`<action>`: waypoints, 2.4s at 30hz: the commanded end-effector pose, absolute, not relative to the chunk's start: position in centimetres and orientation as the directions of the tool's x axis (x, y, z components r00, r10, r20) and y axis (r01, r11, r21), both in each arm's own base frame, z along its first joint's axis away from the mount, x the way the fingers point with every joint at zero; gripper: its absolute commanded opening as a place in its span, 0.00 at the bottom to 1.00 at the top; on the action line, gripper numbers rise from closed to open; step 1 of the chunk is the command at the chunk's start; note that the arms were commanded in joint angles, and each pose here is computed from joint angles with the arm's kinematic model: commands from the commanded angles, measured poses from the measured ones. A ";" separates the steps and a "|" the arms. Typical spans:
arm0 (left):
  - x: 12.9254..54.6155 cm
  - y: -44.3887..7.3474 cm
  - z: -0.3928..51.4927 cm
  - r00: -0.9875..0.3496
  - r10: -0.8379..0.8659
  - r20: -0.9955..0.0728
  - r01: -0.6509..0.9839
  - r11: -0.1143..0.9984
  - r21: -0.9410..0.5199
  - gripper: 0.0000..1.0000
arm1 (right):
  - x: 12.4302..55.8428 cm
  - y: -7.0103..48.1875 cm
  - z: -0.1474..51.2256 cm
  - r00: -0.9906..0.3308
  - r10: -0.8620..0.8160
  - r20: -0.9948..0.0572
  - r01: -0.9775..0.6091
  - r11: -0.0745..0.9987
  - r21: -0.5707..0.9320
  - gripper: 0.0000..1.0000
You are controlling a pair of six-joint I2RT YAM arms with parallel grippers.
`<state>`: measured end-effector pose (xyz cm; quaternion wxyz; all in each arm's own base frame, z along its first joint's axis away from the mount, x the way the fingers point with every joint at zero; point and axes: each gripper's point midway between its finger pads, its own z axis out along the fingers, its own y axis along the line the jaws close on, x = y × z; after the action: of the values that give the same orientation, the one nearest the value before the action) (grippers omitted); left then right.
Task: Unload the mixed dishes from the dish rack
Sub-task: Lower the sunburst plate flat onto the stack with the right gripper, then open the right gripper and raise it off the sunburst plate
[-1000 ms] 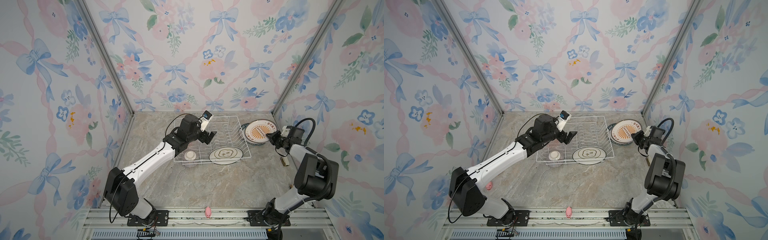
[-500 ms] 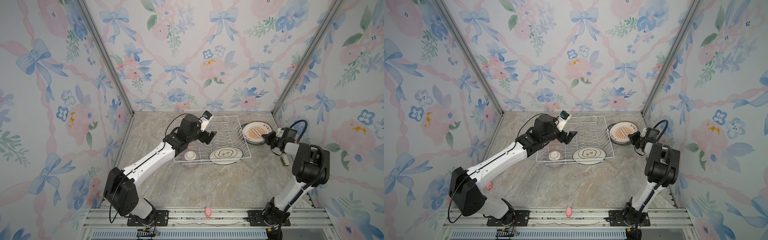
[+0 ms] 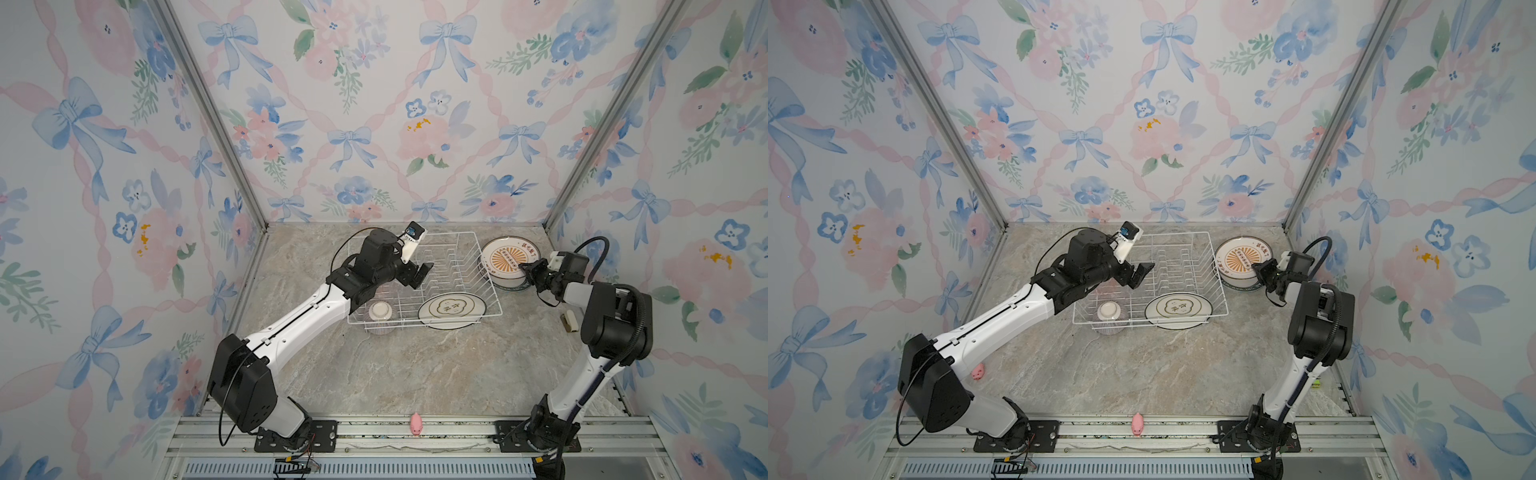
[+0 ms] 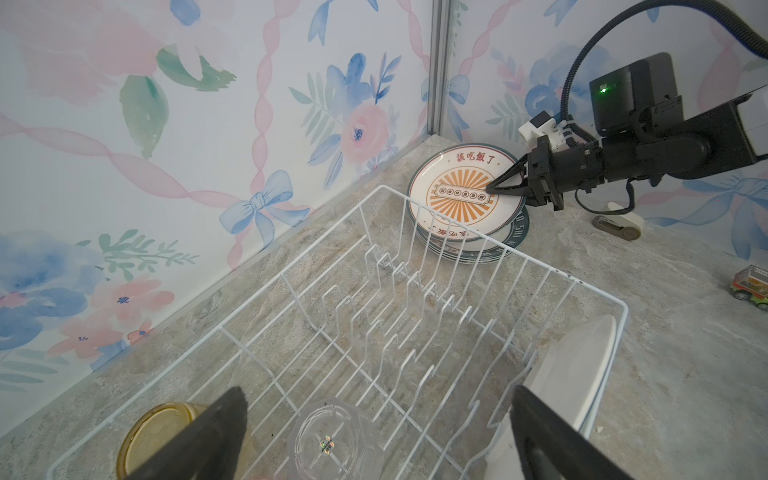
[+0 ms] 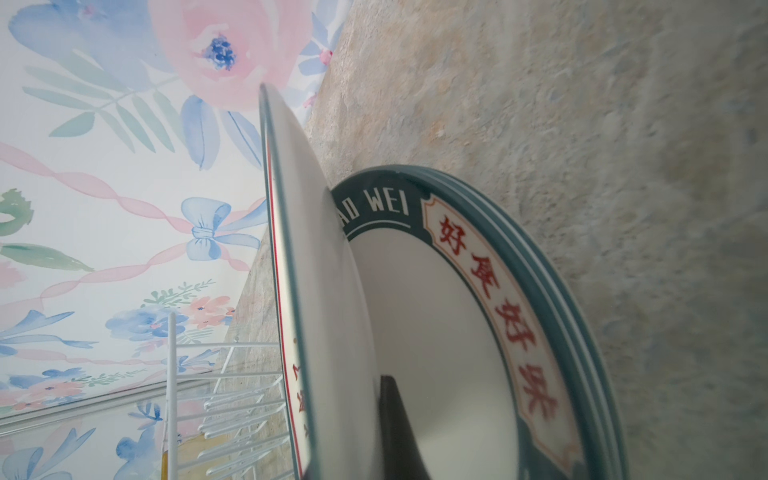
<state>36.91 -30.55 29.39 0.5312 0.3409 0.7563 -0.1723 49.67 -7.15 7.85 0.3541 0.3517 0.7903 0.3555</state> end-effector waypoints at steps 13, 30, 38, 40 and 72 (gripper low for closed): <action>36.5 -30.9 28.5 -0.205 0.364 -0.909 0.720 0.685 0.112 0.98 | 46.4 -6.7 6.2 -0.630 0.694 -0.349 0.373 0.665 0.648 0.34; 36.1 -30.9 27.4 -0.214 0.388 -0.897 0.735 0.668 0.114 0.98 | 43.0 -6.5 6.9 -0.748 0.528 -0.402 0.391 0.840 0.377 0.45; 35.8 -31.0 26.9 -0.219 0.395 -0.892 0.745 0.658 0.108 0.98 | 42.1 -6.6 5.5 -0.776 0.519 -0.360 0.404 0.846 0.349 0.48; 35.9 -31.0 26.8 -0.221 0.397 -0.891 0.745 0.658 0.109 0.98 | 41.8 -6.5 5.1 -0.782 0.517 -0.349 0.406 0.846 0.345 0.48; 35.7 -31.1 25.5 -0.234 0.424 -0.875 0.771 0.629 0.099 0.98 | 40.0 -6.8 8.3 -0.829 0.432 -0.355 0.366 0.899 0.239 0.55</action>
<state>36.17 -31.03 27.49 0.5060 0.3706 0.7580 -0.1790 40.18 -7.19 7.43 0.2026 0.2178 0.9514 0.0794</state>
